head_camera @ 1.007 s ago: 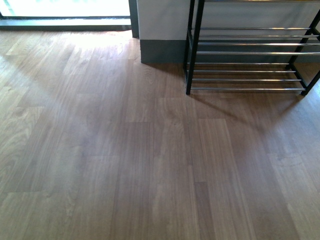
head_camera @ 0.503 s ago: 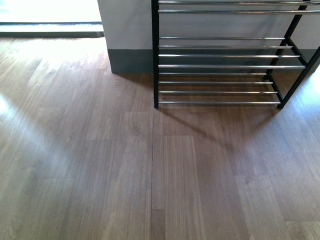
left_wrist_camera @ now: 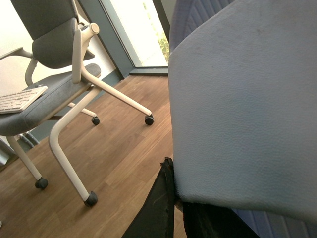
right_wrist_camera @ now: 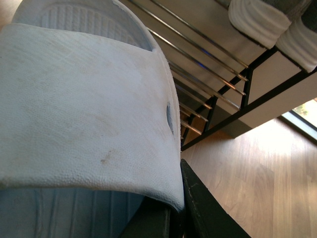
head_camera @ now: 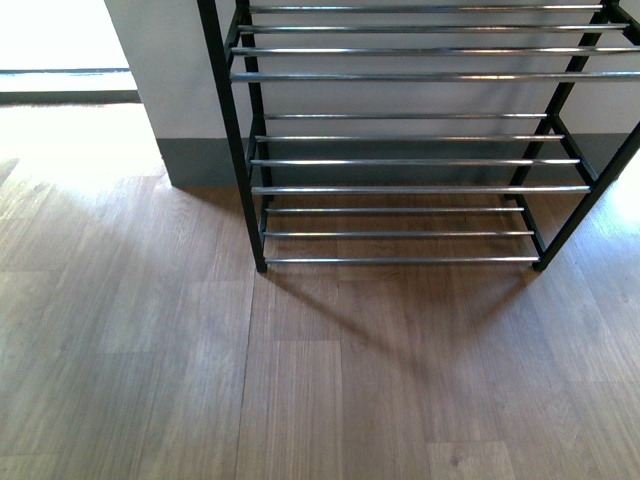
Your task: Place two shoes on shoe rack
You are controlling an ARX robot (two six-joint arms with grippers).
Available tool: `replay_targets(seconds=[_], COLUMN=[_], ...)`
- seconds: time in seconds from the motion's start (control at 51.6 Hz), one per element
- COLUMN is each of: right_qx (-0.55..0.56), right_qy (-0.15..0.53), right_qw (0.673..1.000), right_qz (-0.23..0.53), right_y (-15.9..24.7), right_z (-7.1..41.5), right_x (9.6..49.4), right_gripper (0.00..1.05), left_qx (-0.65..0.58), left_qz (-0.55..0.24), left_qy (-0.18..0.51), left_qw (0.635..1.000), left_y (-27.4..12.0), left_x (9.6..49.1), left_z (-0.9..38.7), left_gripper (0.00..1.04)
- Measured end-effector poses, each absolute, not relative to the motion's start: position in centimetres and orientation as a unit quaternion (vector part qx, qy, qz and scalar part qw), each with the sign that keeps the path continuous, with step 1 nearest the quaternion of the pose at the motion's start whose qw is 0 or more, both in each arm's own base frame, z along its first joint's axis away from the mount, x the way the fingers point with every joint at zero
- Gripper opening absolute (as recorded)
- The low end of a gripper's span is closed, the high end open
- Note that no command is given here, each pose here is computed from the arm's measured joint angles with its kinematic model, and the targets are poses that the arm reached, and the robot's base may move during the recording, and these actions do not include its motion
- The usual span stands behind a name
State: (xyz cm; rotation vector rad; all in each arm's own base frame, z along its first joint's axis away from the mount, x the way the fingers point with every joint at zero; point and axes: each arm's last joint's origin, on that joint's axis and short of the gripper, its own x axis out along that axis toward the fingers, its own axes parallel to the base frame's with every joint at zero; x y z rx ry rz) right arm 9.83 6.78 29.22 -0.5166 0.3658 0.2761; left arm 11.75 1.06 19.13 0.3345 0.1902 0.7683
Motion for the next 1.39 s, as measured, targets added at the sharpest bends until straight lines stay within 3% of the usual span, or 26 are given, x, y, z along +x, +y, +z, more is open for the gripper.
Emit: replay_targets(seconds=[1.394], right_qx=[-0.252], right_qy=[0.178], right_qw=[0.941], right_qz=[0.137], right_y=[6.74], right_z=[29.27], right_x=[9.8], right_gripper=[0.01], left_qx=[0.163], left_qz=[0.373], left_qy=[0.093], left_qw=[0.909], left_y=[1.06], left_x=[11.75], left_z=[19.11], left_gripper=[0.02])
